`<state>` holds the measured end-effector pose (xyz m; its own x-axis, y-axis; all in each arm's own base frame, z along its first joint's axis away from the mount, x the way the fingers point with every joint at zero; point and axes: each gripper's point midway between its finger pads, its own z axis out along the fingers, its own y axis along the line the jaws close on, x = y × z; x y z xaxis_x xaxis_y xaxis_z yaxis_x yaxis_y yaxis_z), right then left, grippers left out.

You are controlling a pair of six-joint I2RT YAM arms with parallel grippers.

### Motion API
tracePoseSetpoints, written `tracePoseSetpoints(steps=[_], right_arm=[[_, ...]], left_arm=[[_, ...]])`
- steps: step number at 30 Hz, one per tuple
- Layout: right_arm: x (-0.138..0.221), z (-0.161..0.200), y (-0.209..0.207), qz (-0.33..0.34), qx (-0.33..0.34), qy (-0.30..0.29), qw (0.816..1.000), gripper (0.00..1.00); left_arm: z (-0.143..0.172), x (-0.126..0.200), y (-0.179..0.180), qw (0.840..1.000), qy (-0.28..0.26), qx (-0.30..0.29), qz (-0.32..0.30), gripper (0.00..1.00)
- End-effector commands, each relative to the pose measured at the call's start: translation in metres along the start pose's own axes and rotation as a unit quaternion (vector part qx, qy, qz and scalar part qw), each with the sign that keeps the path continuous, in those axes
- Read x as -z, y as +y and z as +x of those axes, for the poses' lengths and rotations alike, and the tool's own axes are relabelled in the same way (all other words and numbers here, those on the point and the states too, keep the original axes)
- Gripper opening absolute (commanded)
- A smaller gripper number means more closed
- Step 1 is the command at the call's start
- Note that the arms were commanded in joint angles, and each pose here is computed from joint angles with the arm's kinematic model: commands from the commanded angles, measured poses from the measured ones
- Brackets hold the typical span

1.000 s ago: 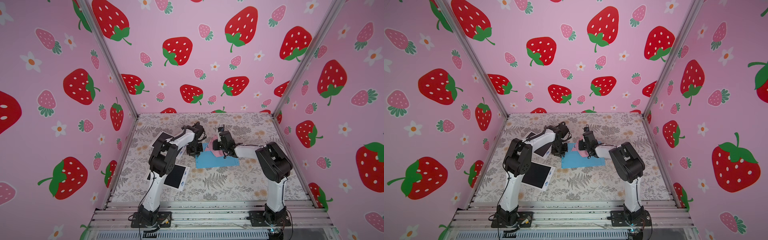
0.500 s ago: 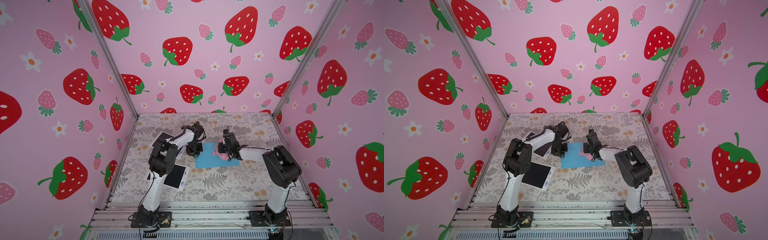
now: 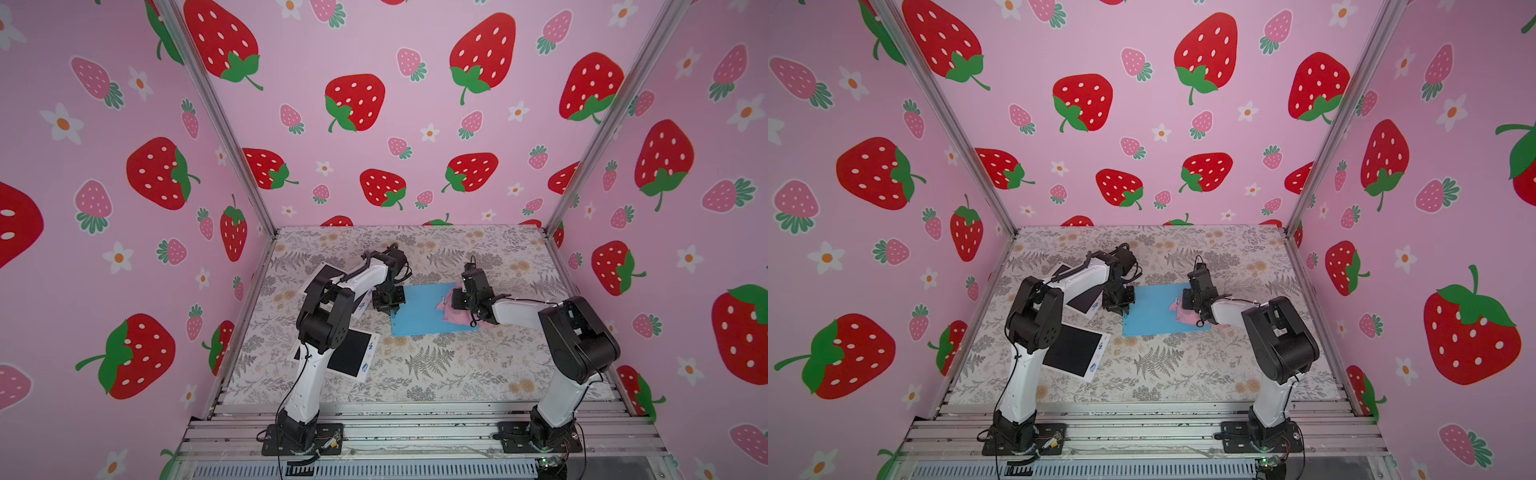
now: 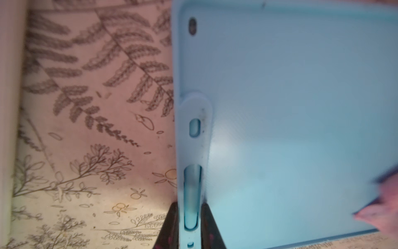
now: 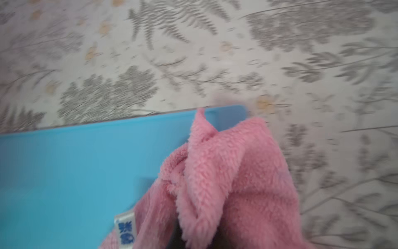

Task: Wipe the drawing tablet
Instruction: Wipe the dirt from the drawing tablet.

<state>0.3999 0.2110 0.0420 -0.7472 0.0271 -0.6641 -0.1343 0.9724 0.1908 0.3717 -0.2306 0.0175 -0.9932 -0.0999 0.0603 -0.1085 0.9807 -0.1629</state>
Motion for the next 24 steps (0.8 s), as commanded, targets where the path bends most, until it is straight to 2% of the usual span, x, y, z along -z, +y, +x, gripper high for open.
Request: tracePoseSetpoints(steps=[1,4,8,11,14,18,20,22,24], right_arm=[[-0.001,0.014,0.054,-0.046,0.034,0.017,0.998,0.00],[-0.005,0.015,0.031,-0.018,0.000,0.023,1.000,0.00],[0.007,0.017,-0.043,0.042,-0.058,0.028,0.997,0.00],[0.024,0.023,-0.074,0.074,-0.059,0.028,0.995,0.00],[0.032,0.030,-0.058,0.056,-0.033,0.037,0.997,0.00],[0.034,0.036,0.023,-0.018,0.029,0.039,0.999,0.00],[0.033,0.037,0.048,-0.041,0.032,0.041,0.998,0.00],[0.029,0.036,0.039,-0.026,0.014,0.043,0.999,0.00],[0.027,0.038,0.008,0.001,-0.018,0.050,0.999,0.00]], left_arm=[[0.012,-0.038,0.029,0.998,0.040,0.013,-0.051,0.16],[0.009,-0.038,0.028,0.998,0.037,0.012,-0.048,0.16],[0.011,-0.037,0.022,0.999,0.041,0.009,-0.031,0.16],[0.013,-0.038,0.019,0.999,0.042,0.006,-0.022,0.16],[0.012,-0.038,0.012,0.999,0.042,0.002,-0.009,0.16],[0.012,-0.037,0.004,0.999,0.039,0.000,0.007,0.16],[0.012,-0.036,0.000,0.999,0.038,0.000,0.016,0.16],[0.012,-0.035,-0.002,0.999,0.038,-0.001,0.021,0.16],[0.012,-0.035,-0.003,0.999,0.038,-0.002,0.023,0.16]])
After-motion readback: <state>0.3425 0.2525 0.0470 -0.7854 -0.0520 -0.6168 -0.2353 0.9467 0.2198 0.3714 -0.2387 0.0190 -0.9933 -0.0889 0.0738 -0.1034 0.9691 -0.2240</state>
